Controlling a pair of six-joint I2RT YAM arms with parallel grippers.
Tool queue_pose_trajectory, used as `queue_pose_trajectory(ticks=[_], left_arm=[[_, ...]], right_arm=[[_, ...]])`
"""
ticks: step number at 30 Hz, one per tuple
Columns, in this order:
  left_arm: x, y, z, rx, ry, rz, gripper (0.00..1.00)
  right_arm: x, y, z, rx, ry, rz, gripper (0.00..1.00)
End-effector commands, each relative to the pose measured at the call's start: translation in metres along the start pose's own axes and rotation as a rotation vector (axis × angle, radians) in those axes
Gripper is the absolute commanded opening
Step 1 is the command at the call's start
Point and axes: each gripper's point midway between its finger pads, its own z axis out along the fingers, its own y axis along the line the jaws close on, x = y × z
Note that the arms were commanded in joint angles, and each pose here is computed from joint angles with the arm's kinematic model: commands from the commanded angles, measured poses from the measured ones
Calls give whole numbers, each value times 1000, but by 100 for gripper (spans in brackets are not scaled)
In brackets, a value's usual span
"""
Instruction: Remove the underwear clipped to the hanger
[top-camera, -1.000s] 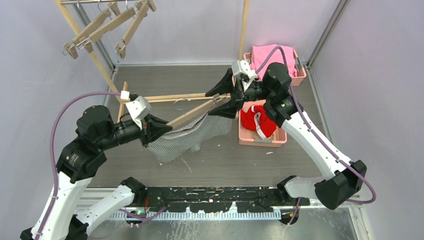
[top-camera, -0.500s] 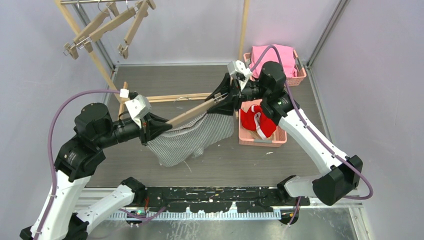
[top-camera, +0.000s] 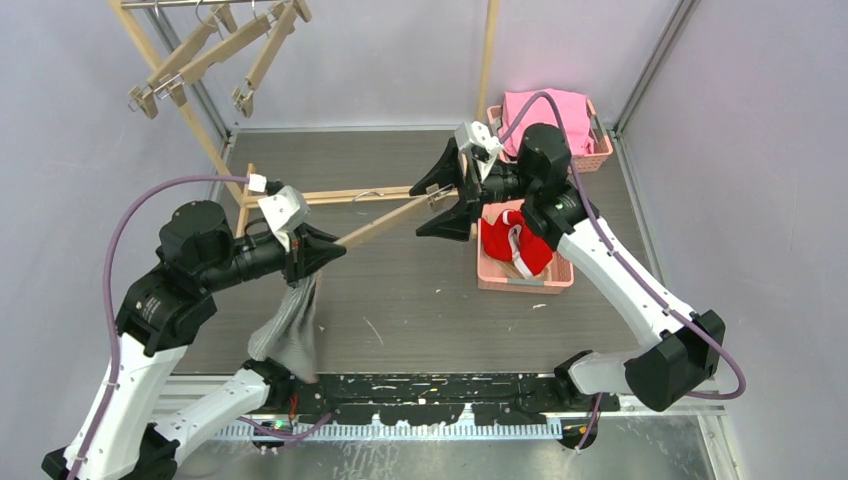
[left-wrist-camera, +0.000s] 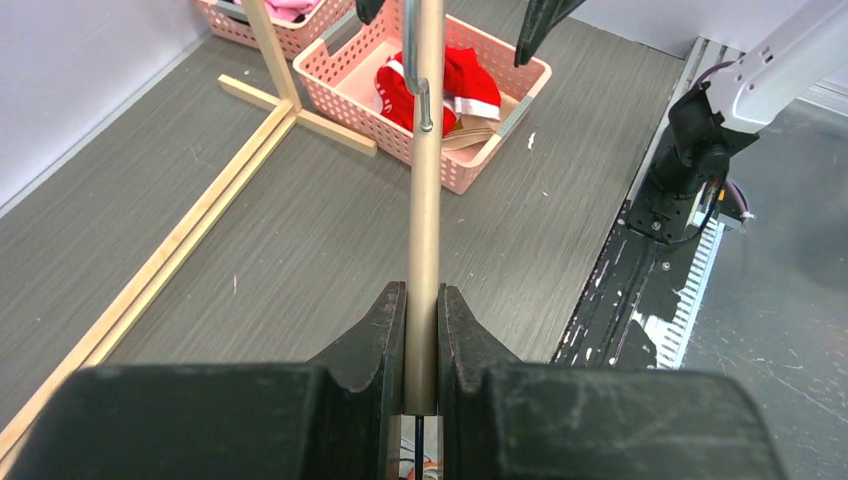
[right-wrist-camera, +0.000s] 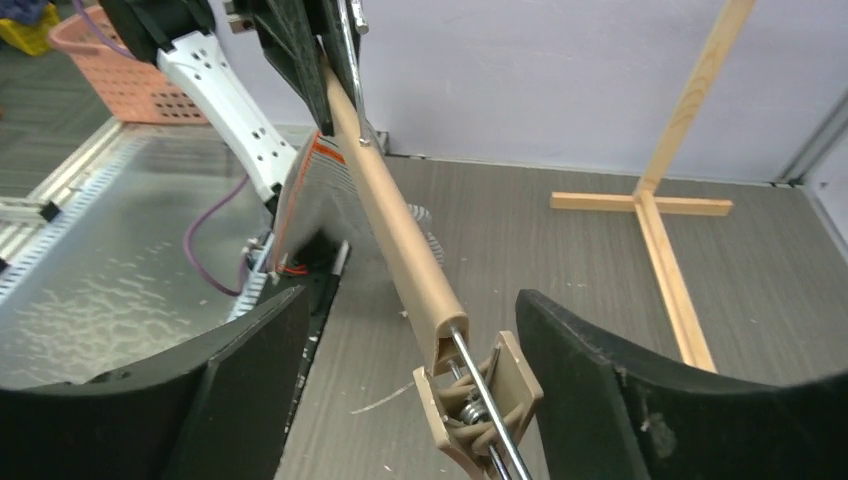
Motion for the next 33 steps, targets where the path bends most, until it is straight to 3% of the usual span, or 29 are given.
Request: queue_pose_trajectory(ticks=[1,5,14,28,33], left_arm=[[-25,4,2,-17,-97,20,0],[-29,2,4,-7,-135,-5,0],[-41,9,8,-45,-254,-53,0],[-55,20,22,-58,-492,-154,0],[-52,24,28,-61,-520,-182,0]], right_arm=[[-7,-11,-2,86,-18,-48,84],[-1,-27,-4,199,-77,-25,99],[-7,-42,-19,394,-307,54,98],[-39,-23,-13,187,-571,74,94],[-48,-25,-8,125,-626,87,87]])
